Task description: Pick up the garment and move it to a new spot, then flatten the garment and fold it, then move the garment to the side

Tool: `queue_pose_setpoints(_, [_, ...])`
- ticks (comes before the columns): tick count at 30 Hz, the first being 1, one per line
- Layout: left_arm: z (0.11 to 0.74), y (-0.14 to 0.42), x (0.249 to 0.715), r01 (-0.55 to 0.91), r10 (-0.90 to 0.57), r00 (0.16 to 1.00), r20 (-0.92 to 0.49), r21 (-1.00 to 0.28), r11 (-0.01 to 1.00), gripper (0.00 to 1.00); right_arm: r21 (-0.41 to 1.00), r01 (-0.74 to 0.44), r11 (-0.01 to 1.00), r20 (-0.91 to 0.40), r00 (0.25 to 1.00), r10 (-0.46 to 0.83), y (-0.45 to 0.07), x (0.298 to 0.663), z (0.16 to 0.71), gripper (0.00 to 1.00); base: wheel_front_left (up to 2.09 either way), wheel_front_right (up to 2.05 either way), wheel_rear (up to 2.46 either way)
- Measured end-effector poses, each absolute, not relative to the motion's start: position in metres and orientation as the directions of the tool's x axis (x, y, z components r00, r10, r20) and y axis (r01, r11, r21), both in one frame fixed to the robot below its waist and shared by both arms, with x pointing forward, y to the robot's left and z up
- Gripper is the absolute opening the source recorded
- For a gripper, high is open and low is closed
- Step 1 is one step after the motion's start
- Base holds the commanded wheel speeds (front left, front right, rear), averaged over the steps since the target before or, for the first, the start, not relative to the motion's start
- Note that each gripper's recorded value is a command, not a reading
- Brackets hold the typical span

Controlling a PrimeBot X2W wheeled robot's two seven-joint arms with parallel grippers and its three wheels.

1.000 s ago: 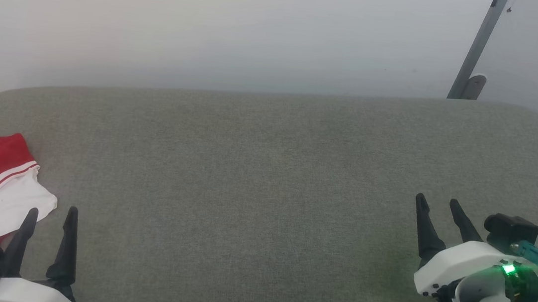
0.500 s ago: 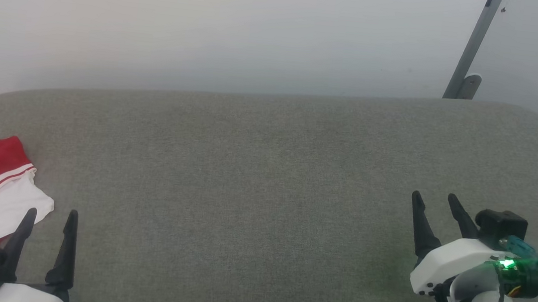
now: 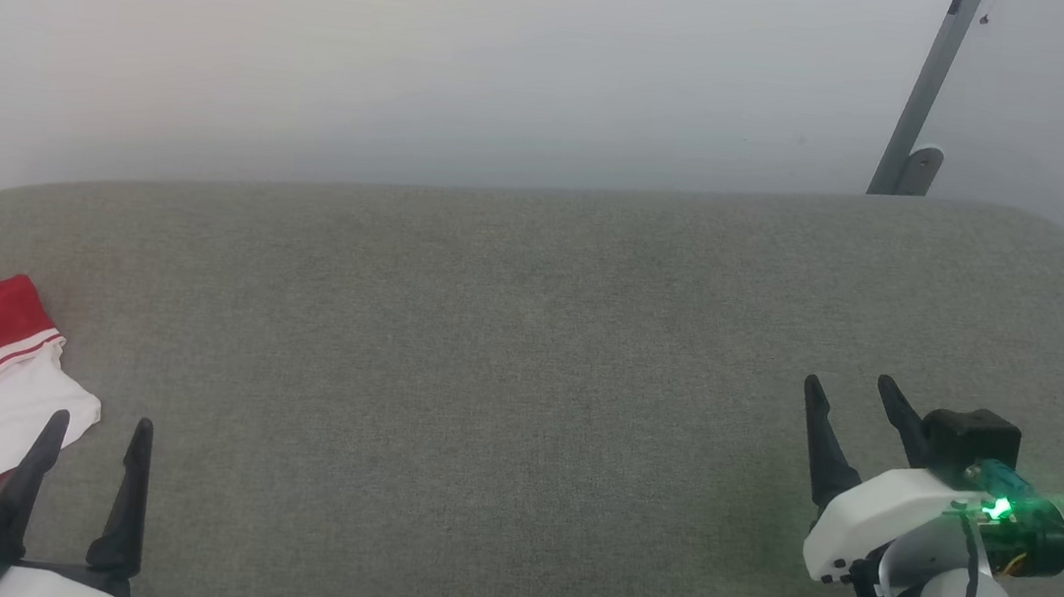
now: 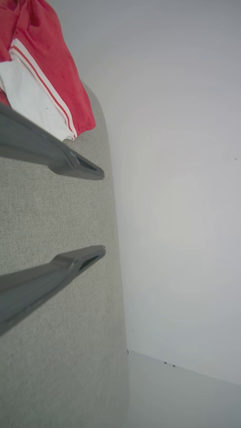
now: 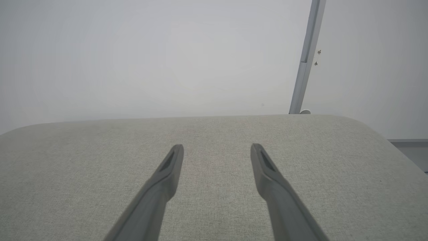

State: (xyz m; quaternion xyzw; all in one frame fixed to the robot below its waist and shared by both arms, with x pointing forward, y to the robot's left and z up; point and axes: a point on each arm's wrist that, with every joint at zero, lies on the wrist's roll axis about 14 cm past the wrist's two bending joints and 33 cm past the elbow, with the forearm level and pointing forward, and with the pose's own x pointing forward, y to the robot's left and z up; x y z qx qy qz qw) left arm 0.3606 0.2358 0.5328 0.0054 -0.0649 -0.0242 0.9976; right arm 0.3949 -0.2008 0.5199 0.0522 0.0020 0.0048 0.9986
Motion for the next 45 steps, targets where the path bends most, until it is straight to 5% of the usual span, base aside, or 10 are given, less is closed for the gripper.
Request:
queue_pose_setpoints(20, [0.520,0.246,0.359,0.022,-0.020,0.997,0.077,-0.035,0.999,1.00,0.101,-0.049,0.994,-0.006,0.999,0.050,-0.187,0.394,0.518,1.00,0.00,0.00,0.00])
queue_pose_setpoints(45, [0.532,0.363,0.269,-0.353,0.360,0.929,0.079,-0.092,0.931,1.00,0.069,-0.489,0.870,0.019,0.872,0.489,-0.024,0.404,0.539,1.00,0.00,0.00,0.00])
